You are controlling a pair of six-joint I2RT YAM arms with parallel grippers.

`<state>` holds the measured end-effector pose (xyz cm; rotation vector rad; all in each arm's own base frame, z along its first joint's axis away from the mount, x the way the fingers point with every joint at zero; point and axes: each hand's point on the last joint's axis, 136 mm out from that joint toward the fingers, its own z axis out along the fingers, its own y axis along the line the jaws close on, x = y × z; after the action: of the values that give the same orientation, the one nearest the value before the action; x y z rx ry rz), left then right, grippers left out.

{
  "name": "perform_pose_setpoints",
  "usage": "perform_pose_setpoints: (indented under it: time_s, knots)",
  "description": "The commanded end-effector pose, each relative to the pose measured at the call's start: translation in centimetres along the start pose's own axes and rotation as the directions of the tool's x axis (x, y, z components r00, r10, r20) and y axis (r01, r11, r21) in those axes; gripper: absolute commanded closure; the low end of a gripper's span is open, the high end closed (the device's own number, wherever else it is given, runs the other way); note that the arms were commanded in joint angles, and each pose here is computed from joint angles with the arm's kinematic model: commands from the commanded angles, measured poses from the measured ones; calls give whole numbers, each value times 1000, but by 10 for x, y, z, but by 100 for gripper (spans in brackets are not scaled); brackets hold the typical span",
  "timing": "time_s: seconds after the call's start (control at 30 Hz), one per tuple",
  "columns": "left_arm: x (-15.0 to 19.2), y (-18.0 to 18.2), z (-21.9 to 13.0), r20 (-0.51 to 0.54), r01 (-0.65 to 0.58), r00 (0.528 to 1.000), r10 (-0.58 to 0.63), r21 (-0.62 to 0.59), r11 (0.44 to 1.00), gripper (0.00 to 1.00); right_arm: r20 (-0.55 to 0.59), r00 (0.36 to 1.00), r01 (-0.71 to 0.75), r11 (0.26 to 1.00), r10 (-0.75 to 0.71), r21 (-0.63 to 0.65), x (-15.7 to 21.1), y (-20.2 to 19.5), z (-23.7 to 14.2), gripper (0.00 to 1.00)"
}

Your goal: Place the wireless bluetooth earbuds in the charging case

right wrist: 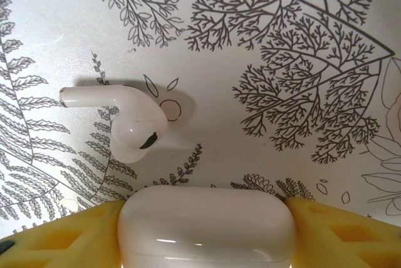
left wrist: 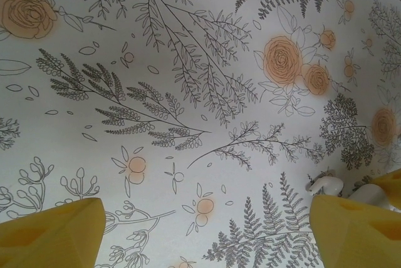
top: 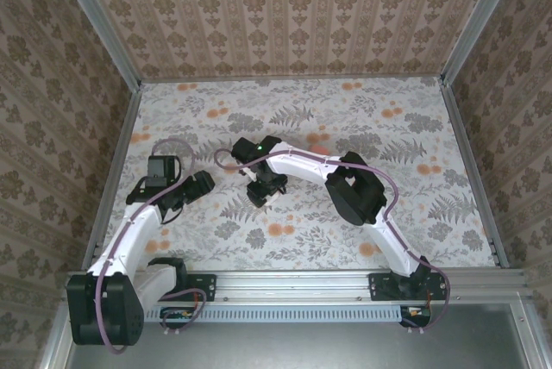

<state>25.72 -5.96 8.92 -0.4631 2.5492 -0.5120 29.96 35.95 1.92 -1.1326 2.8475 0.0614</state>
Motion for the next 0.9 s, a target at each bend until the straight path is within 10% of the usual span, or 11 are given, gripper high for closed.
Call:
perform_pose_setpoints:
  time_s: [0.0,0.3,0.57,0.87]
  knots:
    - [1,-3,2,-5,-29,1000,29,32,999,16,-34,999,-25,999,26,31,11,-3,-4,38]
    - [-16,-55,-11,273,-271,941,201,250,930,33,283,922,-225,960,266,-169,-13,-12,-68,41]
    - [-4,-119,-51,661,-692,632,404,245,680,34,468,601,-323,733,648,-599,-25,-42,-133,43]
    - [36,-160,-58,774,-881,413,479,206,427,35,524,463,-135,641,715,-755,-29,-30,-183,48]
